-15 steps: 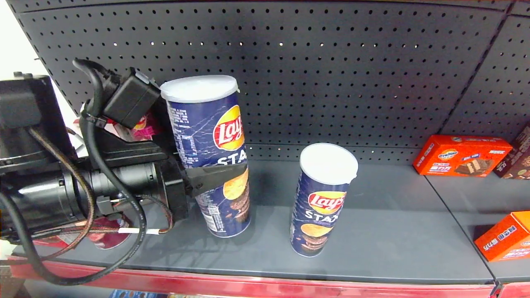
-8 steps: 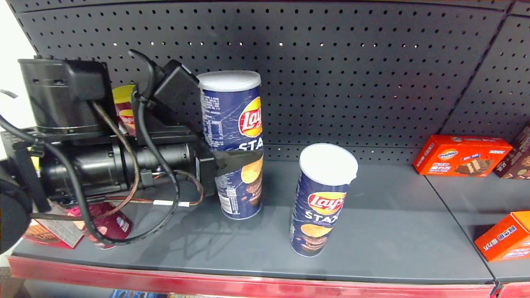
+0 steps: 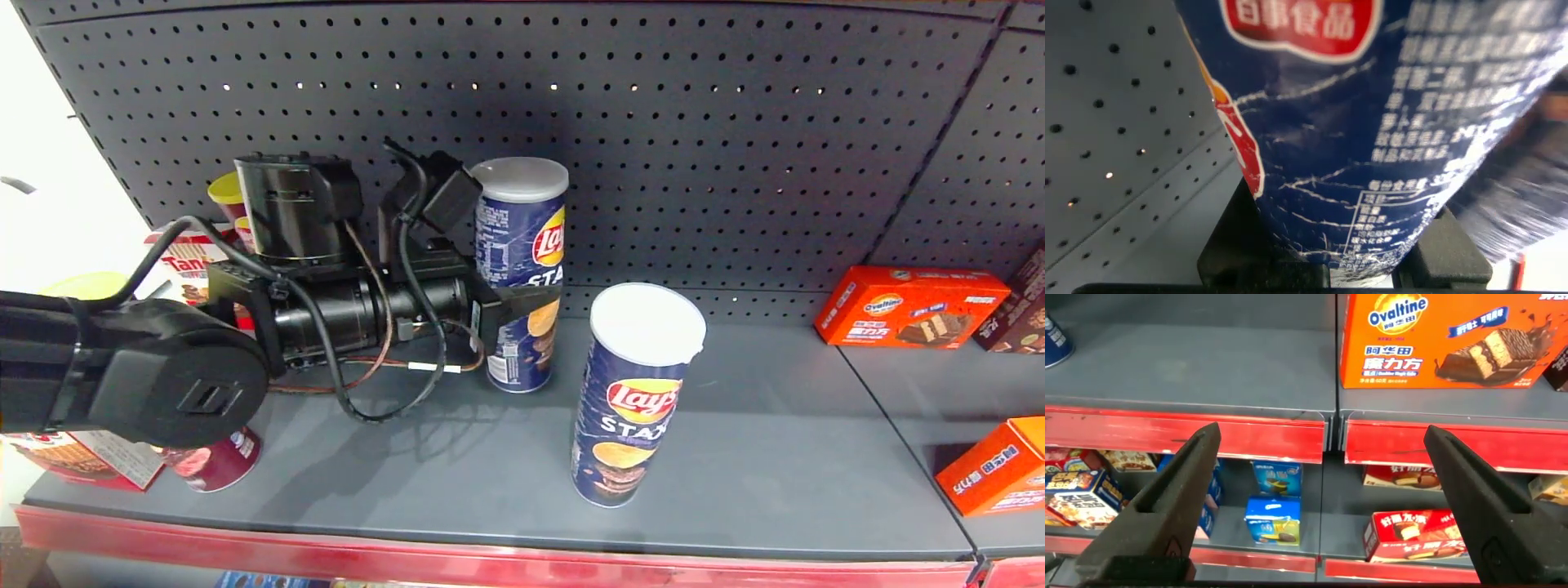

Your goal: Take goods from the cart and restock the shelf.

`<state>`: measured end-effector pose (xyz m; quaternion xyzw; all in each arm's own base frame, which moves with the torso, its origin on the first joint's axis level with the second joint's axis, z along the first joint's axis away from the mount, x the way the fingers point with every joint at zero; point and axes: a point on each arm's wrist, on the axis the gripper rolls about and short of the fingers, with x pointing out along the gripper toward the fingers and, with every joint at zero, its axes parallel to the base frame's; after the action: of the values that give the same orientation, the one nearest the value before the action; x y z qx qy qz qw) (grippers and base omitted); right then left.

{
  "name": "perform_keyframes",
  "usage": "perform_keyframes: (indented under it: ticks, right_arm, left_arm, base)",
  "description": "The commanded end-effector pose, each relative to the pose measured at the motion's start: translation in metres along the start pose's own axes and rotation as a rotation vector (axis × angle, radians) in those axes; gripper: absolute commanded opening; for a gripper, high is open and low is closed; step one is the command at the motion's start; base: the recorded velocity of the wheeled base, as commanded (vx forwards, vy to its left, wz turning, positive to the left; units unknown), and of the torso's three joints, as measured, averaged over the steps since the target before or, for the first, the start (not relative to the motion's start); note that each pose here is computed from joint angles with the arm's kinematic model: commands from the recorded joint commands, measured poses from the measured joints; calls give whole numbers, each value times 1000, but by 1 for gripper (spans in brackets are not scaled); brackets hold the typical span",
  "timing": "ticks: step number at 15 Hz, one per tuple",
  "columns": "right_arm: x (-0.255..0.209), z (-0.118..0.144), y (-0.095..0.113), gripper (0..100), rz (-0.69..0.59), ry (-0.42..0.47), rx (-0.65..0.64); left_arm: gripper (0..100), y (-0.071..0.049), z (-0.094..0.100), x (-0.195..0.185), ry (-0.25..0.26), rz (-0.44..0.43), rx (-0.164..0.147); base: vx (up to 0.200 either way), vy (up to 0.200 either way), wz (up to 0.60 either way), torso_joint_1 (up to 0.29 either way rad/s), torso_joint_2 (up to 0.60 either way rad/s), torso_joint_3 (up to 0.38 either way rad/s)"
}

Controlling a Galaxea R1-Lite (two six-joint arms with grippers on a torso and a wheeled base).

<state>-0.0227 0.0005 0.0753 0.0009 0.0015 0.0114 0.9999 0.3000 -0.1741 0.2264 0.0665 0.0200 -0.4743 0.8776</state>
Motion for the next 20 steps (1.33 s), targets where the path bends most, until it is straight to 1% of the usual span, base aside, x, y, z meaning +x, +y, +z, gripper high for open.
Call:
perform_keyframes:
  ticks: [1, 4, 6, 11, 15, 18, 20]
  right_arm:
    - [0, 0, 0, 100, 0, 0, 0]
    - [0, 0, 0, 100, 0, 0, 0]
    - [0, 0, 0, 100, 0, 0, 0]
    - [0, 0, 0, 100, 0, 0, 0]
    - [0, 0, 0, 100, 0, 0, 0]
    - [0, 0, 0, 100, 0, 0, 0]
    - [0, 0, 0, 100, 0, 0, 0]
  left_arm:
    - [0, 6, -17, 17, 22, -5, -11]
    - [0, 12, -27, 35, -12, -3, 8]
    - [0, 16, -30, 44, -13, -2, 7]
    - [0, 28, -31, 66, -39, 1, 21]
    - [0, 27, -37, 71, -26, -7, 14]
    - [0, 27, -46, 75, -8, -8, 6]
    - [0, 28, -46, 75, -6, -2, 5]
  base:
    - [0, 0, 0, 0, 0, 0]
    - [0, 0, 0, 0, 0, 0]
    - [0, 0, 0, 0, 0, 0]
    - [0, 0, 0, 0, 0, 0]
    - [0, 0, 0, 0, 0, 0]
    - [0, 0, 0, 0, 0, 0]
    - [0, 0, 0, 0, 0, 0]
